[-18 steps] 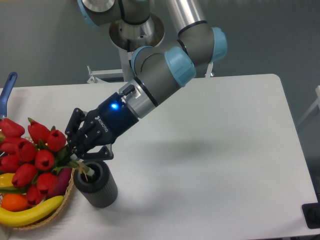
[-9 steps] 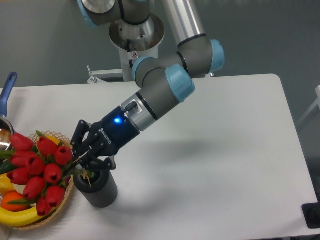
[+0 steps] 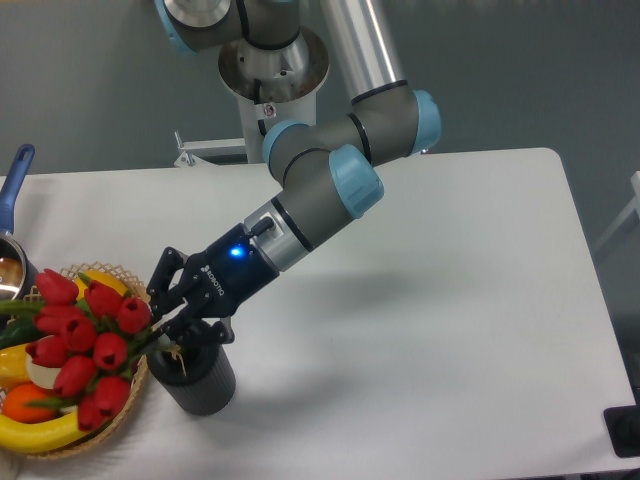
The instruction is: Insert the flowers into the vase
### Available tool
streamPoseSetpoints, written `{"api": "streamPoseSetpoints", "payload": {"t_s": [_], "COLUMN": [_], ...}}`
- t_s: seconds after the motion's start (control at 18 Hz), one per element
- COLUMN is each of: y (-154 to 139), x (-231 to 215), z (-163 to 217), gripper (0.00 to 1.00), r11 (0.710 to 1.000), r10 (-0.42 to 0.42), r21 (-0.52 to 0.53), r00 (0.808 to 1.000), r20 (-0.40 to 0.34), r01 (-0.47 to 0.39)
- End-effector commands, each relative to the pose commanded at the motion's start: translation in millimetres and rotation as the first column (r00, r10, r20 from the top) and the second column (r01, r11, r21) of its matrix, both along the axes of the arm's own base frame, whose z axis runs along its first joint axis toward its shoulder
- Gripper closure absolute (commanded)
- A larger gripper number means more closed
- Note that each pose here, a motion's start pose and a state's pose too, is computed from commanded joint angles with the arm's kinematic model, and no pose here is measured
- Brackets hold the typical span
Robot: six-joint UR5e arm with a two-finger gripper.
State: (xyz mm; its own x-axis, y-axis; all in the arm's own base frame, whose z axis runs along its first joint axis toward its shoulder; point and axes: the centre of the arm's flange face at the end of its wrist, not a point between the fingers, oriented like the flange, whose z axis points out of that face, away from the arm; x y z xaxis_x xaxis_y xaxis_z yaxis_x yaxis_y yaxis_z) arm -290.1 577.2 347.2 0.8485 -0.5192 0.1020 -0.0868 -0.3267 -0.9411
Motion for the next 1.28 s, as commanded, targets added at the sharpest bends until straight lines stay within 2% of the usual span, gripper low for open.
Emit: {"api": "streamPoseSetpoints", "payload": {"t_s": [0.17,0.33,0.5,0.56,0.61,0.94,1.28], "y": [-2,-5,-9,-10,-12,-23,-59], "x": [2,5,8,10,10,8,-2], "z": [-5,-12,-20,-23,-26,-32,-26], "gripper": [0.64,0.49,0.2,0.07,0.0,0.0,0.0], "r11": [1.0,1.0,1.0,1.0,0.999,0.999,0.996], "r10": [0.0,-0.005,-0.004,-0.004,-0.002,0.015,0.074], "r21": [-0.008,-0.012,-0.024,-0.03,-0.034,-0.047,-0.053], "r00": [1.0,1.0,1.0,1.0,0.999,0.999,0.996], "r20": [0.009,0.009,0.023,0.028,0.033,0.048,0.053], "r01": [0.0,0.005,0.004,0.004,0.003,-0.013,-0.072]}}
